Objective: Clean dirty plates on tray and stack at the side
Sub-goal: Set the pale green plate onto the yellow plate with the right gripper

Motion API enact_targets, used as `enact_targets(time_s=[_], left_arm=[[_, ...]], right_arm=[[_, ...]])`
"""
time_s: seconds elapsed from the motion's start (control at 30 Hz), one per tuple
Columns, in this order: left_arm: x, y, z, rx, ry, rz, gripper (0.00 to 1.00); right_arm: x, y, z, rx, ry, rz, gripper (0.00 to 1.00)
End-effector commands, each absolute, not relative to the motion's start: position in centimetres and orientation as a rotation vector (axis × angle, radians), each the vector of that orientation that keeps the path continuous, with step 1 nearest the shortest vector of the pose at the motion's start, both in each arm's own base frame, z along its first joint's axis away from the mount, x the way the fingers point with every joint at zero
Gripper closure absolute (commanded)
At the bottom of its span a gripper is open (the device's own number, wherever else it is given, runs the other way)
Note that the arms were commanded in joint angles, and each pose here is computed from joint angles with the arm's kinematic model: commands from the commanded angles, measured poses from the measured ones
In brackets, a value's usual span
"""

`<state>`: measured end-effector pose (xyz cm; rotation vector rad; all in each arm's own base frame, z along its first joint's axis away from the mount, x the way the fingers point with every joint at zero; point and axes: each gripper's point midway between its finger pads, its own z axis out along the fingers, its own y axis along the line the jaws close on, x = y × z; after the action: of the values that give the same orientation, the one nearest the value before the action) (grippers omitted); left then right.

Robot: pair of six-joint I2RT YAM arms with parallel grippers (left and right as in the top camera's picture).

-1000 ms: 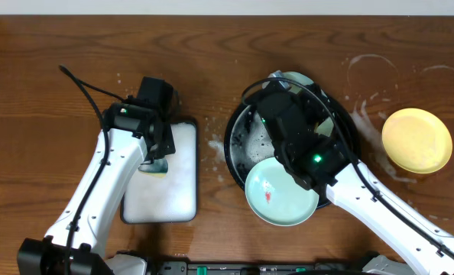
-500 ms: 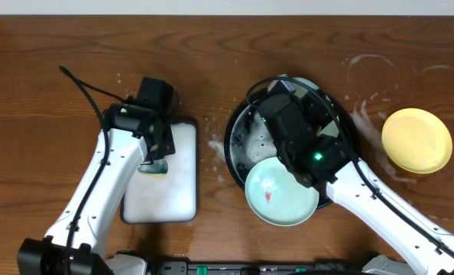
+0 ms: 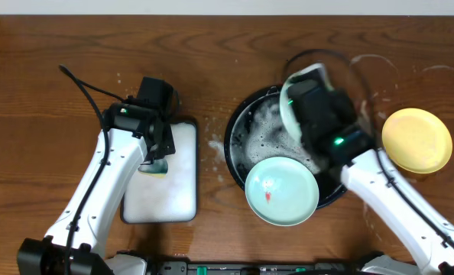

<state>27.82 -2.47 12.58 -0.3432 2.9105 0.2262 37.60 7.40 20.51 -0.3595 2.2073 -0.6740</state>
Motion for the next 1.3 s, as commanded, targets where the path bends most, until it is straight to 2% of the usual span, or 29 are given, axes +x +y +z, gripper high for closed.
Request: enact_targets(time_s=[0.0,0.2,0.4,0.57,0.67,0.7,0.73,0.77,0.8,0.83,1.03,1.17,1.27], left_arm=[[27.8,-2.3,12.6,-0.364,2.908,0.227,0.92],[27.8,-2.3,12.6,-0.364,2.908,0.227,0.92],[27.8,-2.3,12.6,-0.363,2.908,0.227,0.92],[27.8,-2.3,12.6,-0.363,2.908,0.227,0.92],[27.8,-2.3,12.6,-0.363,2.908,0.227,0.92],[27.8,-2.3,12.6,-0.363,2.908,0.227,0.92],[27.8,-2.3,12.6,-0.363,2.908,0.227,0.92],[27.8,-2.3,12.6,-0.363,2.908,0.227,0.92],[27.8,-2.3,12.6,-0.363,2.908,0.227,0.92],[27.8,-2.3,12.6,-0.363,2.908,0.227,0.92],[27.8,-2.3,12.6,-0.363,2.908,0.227,0.92],[27.8,-2.3,12.6,-0.363,2.907,0.226,0.92],[27.8,-2.3,12.6,-0.363,2.907,0.227,0.92]], right_arm=[[38.1,5.6,21.1,0.076,2.258,-0.199,0.99],[37.4,-1.4,21.2,0.407,2.301,0.175,0.99],[33.7,-13.2,15.9,0.897,2.374,0.063,0.99],[30.5,-20.4,10.5,1.234,2.382,0.014,0.99],[29.8,-22.2,8.3,1.333,2.379,0.02,0.99],[29.9,-22.5,7.6,1.346,2.378,0.03,0.94],[30.3,-22.6,7.3,1.328,2.382,0.054,0.79],[31.1,-22.2,7.1,1.262,2.398,0.111,0.6],[31.7,-21.6,7.2,1.217,2.4,0.168,0.49],[32.1,-21.1,7.6,1.194,2.39,0.222,0.43],[35.0,-16.8,13.7,0.893,2.308,0.387,0.43],[35.7,-10.2,18.9,0.6,2.284,0.5,0.44],[34.5,-4.4,20.2,0.39,2.357,0.533,0.44]])
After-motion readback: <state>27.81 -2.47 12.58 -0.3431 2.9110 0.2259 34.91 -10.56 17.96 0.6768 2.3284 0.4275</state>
